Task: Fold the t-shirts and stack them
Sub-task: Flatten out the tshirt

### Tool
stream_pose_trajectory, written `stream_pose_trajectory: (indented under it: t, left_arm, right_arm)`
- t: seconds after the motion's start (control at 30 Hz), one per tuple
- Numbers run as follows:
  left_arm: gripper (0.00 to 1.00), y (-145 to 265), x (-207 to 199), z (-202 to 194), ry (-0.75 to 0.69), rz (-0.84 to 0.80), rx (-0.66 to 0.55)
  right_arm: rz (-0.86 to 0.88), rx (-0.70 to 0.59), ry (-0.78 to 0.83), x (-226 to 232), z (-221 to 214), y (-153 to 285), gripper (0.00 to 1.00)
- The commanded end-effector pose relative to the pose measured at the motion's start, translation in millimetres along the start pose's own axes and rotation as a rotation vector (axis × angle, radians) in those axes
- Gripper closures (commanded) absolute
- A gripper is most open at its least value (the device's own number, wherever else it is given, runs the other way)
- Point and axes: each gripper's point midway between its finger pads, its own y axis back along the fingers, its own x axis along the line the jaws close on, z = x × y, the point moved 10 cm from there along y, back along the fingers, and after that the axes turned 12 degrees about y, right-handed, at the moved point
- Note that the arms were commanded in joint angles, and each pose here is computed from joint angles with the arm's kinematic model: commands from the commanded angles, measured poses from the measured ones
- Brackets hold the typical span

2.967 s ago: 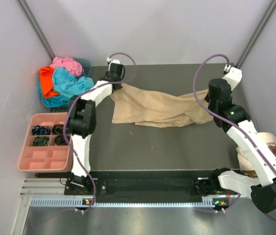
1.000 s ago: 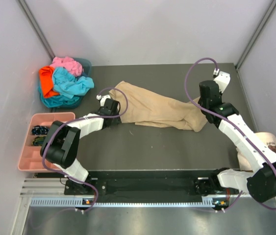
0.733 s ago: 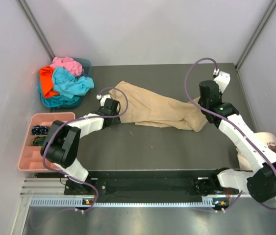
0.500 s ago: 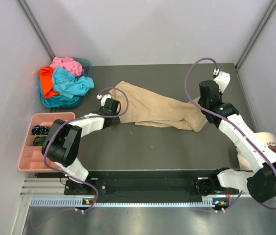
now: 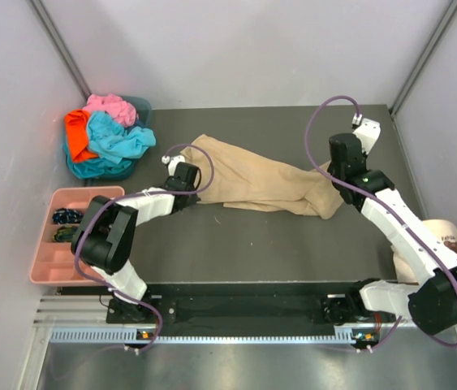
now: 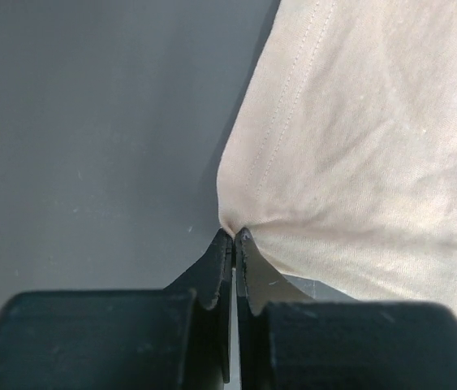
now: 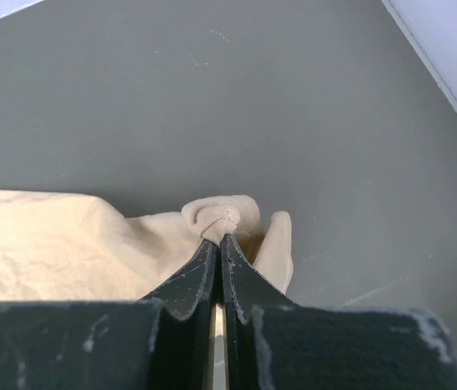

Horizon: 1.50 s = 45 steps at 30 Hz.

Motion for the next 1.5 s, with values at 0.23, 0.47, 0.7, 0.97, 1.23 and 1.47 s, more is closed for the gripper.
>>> stream_pose_trajectory:
  t: [0.23,0.47,0.7,0.97,1.23,1.47]
  left_arm:
    - [1.00,48.0,0.3,75.9,0.042,0.060,-0.235]
    - [1.00,82.7,11.5,113.0,0.074,0.073,-0.352]
    - [1.00,94.4,20.5,121.5,0.065,0.114,-0.386]
    - [1.00,90.6,19.7,118.8,0.063,0.106,-0.367]
    - [1.00,87.0,15.0,119.6,0.057,0.086,-0.343]
    - [1.00,94.0,20.3,120.2,0.042,0.113,-0.360]
  right_arm:
    - [-0.012,0.077,0.020,22.4,-18.5,-35.7,1.00]
    - [-0.108,0.058,0.050,28.2,-13.8,-54.0,1.00]
    - [-0.040,0.078,0.045,45.0,-8.0,-65.3,1.00]
    - [0.060,0.128,0.098,66.0,-13.3,-61.0,1.00]
    - [0.319,0.112,0.168,111.4,-20.9,-53.4,1.00]
    - [0.379,0.164,0.192,139.0,-28.9,-71.6,1.00]
